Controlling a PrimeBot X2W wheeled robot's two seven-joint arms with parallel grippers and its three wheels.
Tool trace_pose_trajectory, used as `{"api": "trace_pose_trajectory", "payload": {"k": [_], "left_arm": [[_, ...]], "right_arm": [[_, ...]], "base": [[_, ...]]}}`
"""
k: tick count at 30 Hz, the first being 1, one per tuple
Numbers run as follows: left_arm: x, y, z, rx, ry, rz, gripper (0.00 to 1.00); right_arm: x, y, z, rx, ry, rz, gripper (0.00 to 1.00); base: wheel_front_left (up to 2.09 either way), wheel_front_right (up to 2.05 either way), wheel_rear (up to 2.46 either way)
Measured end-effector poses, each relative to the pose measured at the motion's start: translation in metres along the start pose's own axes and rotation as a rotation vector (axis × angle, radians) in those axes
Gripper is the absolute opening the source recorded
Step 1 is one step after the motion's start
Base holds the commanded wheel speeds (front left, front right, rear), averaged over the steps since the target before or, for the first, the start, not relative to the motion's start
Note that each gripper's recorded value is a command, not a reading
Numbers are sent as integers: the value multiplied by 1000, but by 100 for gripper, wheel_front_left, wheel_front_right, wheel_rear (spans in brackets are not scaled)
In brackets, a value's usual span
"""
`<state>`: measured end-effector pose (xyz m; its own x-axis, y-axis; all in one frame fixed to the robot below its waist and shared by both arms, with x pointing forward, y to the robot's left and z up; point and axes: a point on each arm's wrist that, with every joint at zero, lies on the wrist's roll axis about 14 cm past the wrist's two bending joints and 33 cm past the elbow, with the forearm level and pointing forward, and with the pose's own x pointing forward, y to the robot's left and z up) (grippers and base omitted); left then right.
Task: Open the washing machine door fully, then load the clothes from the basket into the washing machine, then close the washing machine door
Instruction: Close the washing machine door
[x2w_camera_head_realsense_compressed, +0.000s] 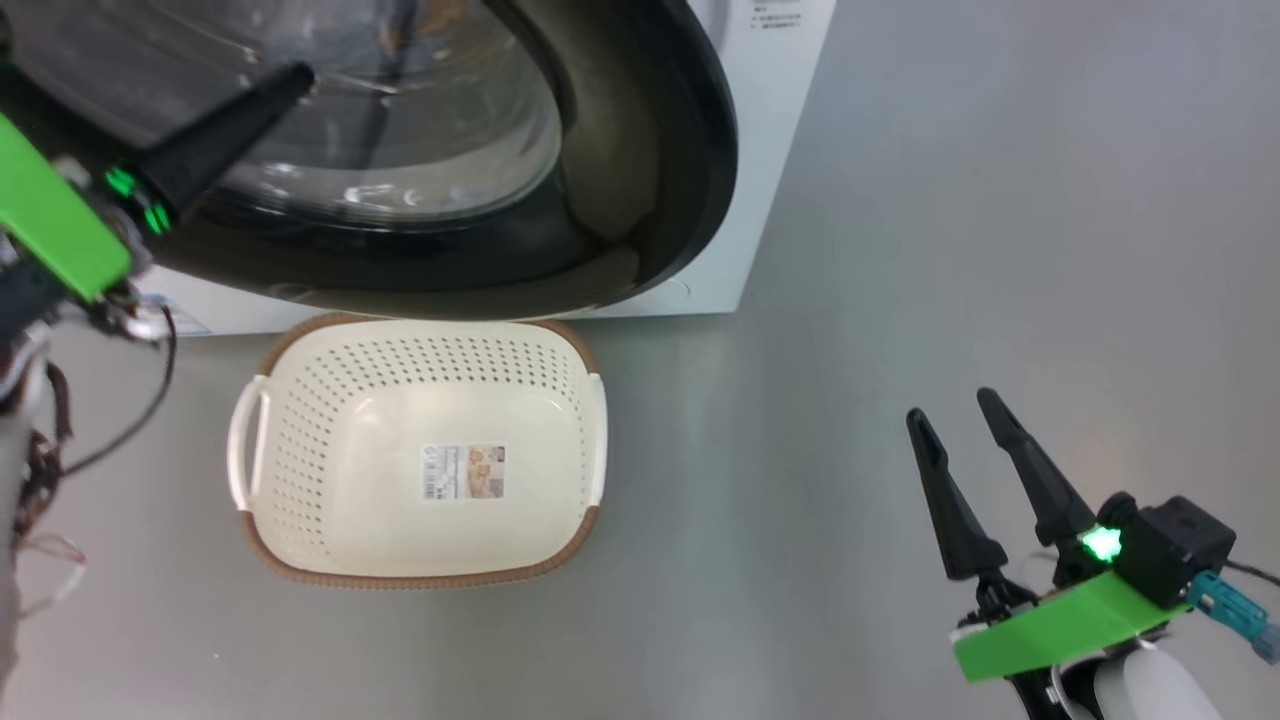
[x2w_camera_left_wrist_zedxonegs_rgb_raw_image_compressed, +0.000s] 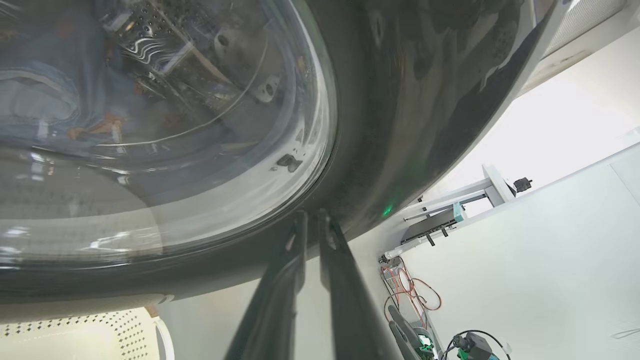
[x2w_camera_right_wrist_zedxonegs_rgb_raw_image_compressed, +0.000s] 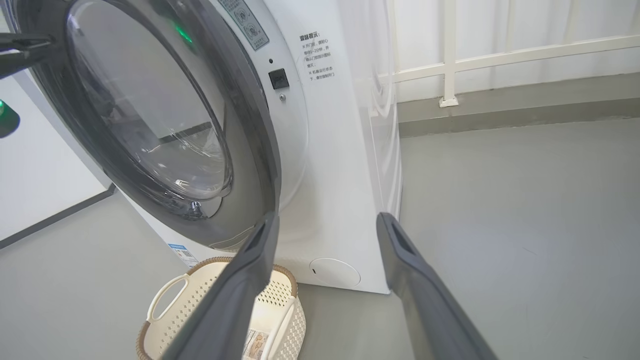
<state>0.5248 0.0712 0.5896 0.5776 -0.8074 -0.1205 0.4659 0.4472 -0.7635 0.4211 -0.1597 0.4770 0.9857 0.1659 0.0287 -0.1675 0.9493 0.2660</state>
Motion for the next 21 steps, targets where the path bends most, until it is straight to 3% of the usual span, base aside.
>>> {"api": "trace_pose_trajectory", "payload": {"k": [1,2,21], "left_arm": [[-4,1,-2,-5,-9,8,93],[-8,2,-5,-12,-16,16,100],[-70,27,-57,-100,-158,171,100]], "right_arm": [[-2,1,-1,-1,4,4,100],[-4,1,-2,-3,9,5,100],[-25,1,13,-51,2,44,100]], "base": [[0,0,0],[0,0,0],[0,0,0]]}}
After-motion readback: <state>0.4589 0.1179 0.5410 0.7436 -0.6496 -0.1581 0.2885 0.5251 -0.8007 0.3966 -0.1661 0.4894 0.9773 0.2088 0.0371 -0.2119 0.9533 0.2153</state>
